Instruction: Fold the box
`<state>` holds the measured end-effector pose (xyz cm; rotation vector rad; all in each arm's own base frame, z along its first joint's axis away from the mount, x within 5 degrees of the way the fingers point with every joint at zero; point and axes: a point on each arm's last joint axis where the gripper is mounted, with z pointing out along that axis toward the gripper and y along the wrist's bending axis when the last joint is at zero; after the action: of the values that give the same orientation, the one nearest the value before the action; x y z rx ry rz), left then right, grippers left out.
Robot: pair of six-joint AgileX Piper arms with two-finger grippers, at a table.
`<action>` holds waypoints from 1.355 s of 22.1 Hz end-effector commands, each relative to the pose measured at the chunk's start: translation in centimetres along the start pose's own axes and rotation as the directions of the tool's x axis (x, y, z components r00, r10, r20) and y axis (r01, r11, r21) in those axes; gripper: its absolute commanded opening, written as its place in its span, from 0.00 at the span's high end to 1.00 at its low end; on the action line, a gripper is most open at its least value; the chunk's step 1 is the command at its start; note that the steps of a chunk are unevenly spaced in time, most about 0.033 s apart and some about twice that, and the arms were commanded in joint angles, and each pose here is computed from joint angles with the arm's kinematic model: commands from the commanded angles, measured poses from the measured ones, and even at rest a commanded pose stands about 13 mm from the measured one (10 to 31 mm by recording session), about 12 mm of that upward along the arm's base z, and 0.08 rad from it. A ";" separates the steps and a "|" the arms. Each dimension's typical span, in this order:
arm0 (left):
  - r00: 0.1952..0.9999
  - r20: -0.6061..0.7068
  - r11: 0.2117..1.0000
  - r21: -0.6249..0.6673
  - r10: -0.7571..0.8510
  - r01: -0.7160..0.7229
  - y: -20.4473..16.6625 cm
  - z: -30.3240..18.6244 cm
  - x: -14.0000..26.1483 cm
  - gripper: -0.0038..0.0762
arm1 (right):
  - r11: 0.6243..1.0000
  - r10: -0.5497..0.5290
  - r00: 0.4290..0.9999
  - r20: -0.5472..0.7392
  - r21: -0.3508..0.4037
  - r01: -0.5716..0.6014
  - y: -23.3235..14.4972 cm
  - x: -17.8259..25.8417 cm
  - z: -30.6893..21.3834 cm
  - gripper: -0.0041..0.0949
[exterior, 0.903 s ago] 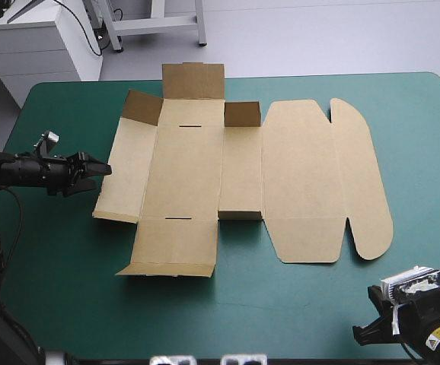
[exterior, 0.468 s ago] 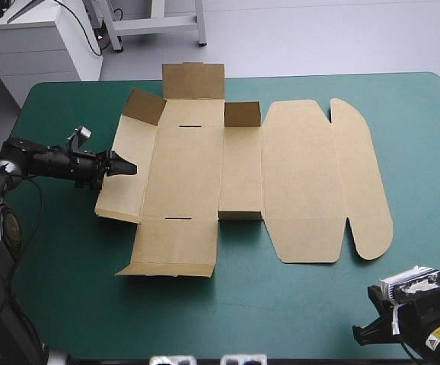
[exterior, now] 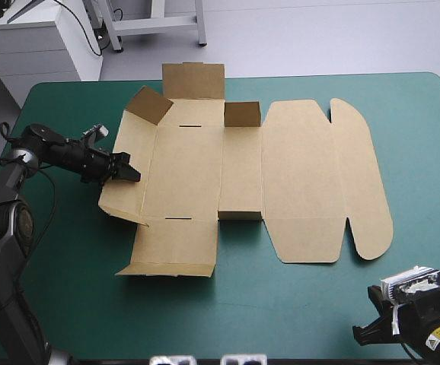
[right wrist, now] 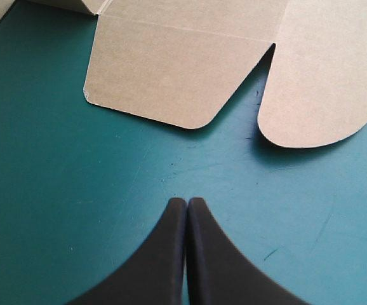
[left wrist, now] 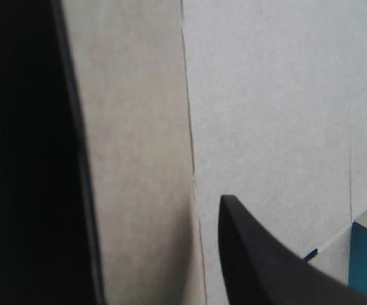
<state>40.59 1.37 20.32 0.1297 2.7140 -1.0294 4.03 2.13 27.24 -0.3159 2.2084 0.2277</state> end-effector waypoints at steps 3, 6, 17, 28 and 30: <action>1.000 -0.017 0.998 0.063 0.014 -0.013 -2.7 -1.9 0.0 0.76 | 1.000 -0.002 0.998 0.071 0.005 0.001 0.0 -1.3 -0.5 0.98; 0.999 -0.029 0.999 0.045 0.019 -0.017 -2.5 -1.9 0.1 0.84 | 1.000 -0.002 0.998 0.071 0.005 0.001 0.0 -1.3 -0.5 0.98; 0.862 -0.196 0.786 -0.353 0.468 -0.507 -9.8 -3.6 -2.3 0.96 | 1.000 -0.003 0.998 0.069 0.005 0.002 0.0 -1.2 -0.5 0.98; 0.400 -0.241 0.272 -0.430 0.884 -0.861 -25.0 -2.6 -3.3 0.96 | 1.000 -0.007 0.998 0.069 0.005 0.007 0.0 -1.2 -0.5 0.98; 0.262 -0.275 0.120 -0.444 0.925 -0.888 -28.9 -1.8 -2.2 0.96 | 1.000 -0.007 0.998 0.069 0.005 0.007 0.0 -1.2 -0.5 0.98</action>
<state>40.10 -17.26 35.60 1.4243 2.1935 0.0510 4.03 2.13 27.24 -0.3148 2.2086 0.2283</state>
